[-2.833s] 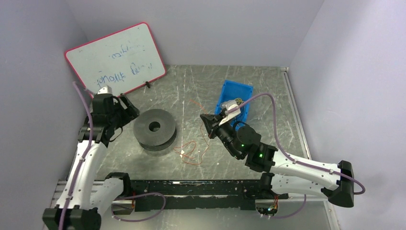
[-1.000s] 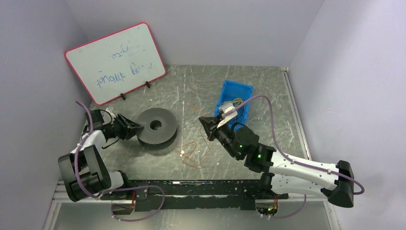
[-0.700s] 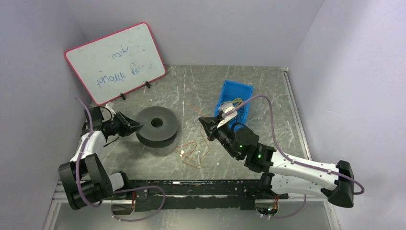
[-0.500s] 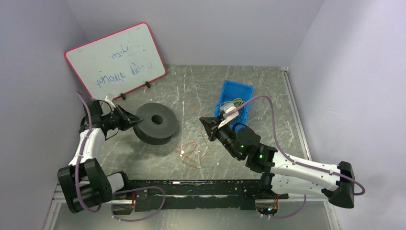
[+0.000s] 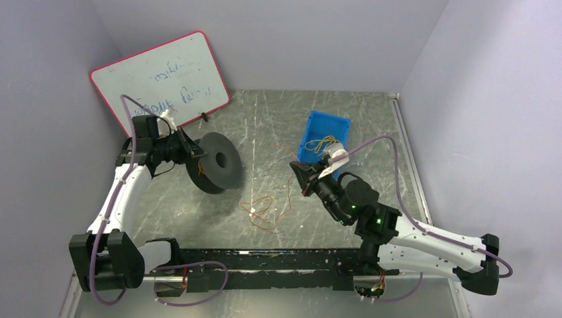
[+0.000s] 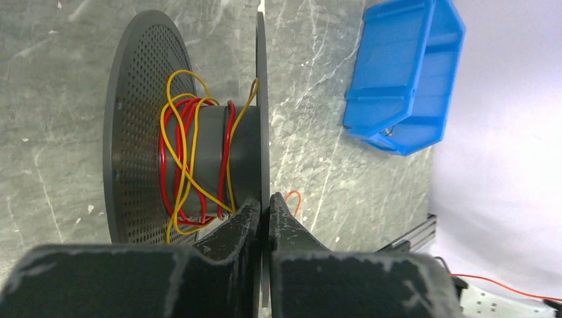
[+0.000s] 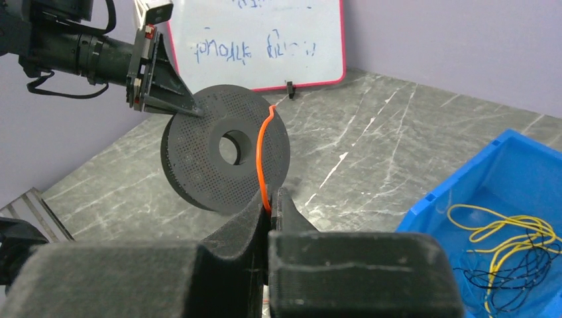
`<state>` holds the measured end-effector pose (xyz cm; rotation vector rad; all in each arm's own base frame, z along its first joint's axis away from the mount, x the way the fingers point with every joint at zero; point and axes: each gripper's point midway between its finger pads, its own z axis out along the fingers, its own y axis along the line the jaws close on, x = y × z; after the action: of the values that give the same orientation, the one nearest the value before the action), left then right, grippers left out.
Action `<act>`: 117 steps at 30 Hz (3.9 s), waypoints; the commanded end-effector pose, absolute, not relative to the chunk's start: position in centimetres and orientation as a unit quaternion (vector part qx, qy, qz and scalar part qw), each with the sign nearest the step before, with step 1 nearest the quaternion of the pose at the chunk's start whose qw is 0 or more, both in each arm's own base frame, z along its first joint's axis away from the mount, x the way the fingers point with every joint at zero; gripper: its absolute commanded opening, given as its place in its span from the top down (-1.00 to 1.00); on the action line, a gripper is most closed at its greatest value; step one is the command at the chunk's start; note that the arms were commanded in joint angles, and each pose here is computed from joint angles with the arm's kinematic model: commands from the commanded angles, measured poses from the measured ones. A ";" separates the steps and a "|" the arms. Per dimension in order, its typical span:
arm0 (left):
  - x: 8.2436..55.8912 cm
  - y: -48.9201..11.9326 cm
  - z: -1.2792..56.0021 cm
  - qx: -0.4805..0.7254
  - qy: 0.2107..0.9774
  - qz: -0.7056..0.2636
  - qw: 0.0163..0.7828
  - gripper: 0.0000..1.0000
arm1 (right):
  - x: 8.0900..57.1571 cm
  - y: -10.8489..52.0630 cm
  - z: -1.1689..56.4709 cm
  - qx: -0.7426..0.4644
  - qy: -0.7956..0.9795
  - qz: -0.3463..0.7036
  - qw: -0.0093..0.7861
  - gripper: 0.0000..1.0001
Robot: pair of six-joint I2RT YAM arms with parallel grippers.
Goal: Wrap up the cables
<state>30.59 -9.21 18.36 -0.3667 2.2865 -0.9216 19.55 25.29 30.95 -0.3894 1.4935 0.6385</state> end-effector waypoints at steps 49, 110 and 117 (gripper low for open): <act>29.7 -35.6 21.8 0.161 0.882 -0.123 0.426 0.86 | 16.1 14.9 33.2 -0.099 0.689 0.297 0.653 1.00; 32.8 -28.6 24.8 0.152 0.878 -0.170 0.422 -0.17 | 17.6 16.6 31.0 -0.096 0.739 0.242 0.621 1.00; 32.2 -28.9 24.0 0.160 0.878 -0.193 0.408 -0.23 | 18.1 19.6 31.0 -0.137 0.764 0.222 0.590 1.00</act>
<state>32.56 -27.82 22.17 0.3762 2.2738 -0.3750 17.94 18.54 30.56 -0.2884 1.7436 0.5268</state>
